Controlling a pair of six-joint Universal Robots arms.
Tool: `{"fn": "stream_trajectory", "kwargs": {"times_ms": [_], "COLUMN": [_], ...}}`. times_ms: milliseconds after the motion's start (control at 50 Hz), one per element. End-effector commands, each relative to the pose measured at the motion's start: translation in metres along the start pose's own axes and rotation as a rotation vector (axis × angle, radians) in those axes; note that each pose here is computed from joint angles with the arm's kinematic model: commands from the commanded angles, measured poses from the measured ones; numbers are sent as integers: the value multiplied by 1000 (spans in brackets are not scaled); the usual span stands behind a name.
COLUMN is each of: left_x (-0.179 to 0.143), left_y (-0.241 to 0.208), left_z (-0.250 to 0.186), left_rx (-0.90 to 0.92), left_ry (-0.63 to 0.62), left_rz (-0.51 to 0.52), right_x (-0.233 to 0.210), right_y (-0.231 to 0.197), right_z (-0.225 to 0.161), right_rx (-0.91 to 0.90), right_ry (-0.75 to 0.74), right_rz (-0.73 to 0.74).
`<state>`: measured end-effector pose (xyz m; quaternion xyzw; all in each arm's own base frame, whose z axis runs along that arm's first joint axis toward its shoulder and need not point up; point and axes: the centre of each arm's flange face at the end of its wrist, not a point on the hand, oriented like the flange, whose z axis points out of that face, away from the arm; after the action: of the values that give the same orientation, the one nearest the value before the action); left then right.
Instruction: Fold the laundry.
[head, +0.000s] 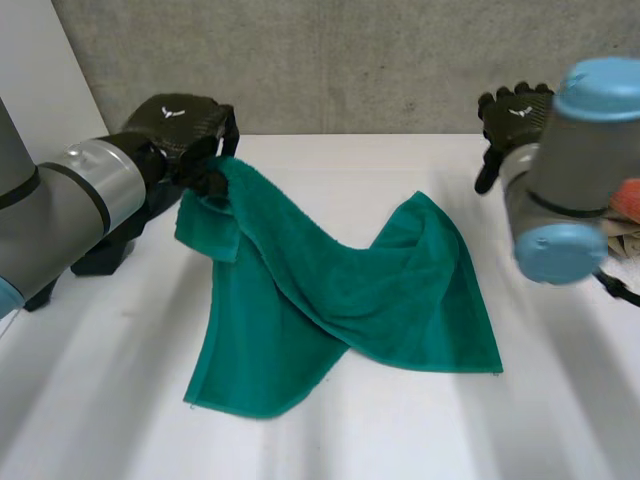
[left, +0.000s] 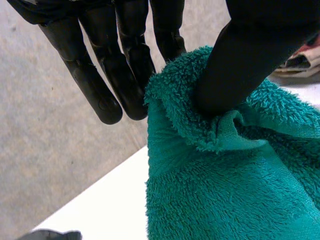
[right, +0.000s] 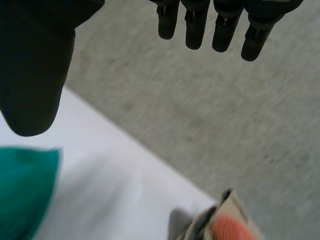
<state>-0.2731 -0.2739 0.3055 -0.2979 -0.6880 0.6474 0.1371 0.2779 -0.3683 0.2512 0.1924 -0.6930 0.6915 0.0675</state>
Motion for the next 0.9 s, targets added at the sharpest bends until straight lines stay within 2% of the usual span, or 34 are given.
{"fn": "stream_trajectory", "kwargs": {"times_ms": [20,120,220,440,620,800,860,900], "left_x": [8,12,15,16,17,16,15,11], "left_y": [-14,-20,-28,-44,-59,-72,-71,-66], "left_z": [-3,-4,-9,-18,-26,-37,-37,-35], "left_rx": [42,57,71,118,148,178,174,158], "left_ry": [16,26,34,33,35,33,27,13], "left_rz": [6,-8,-20,-17,-46,-76,-79,-81], "right_x": [8,-3,-17,-56,-76,-86,-82,-69], "right_y": [22,57,86,104,114,120,114,94], "right_z": [-74,-120,-148,-163,-158,-143,-140,-135], "right_rx": [-270,-426,-497,-318,-319,-270,-237,-166], "right_ry": [-201,-363,-455,-480,-386,-229,-193,-148], "right_rz": [33,115,142,226,343,365,377,399]}}
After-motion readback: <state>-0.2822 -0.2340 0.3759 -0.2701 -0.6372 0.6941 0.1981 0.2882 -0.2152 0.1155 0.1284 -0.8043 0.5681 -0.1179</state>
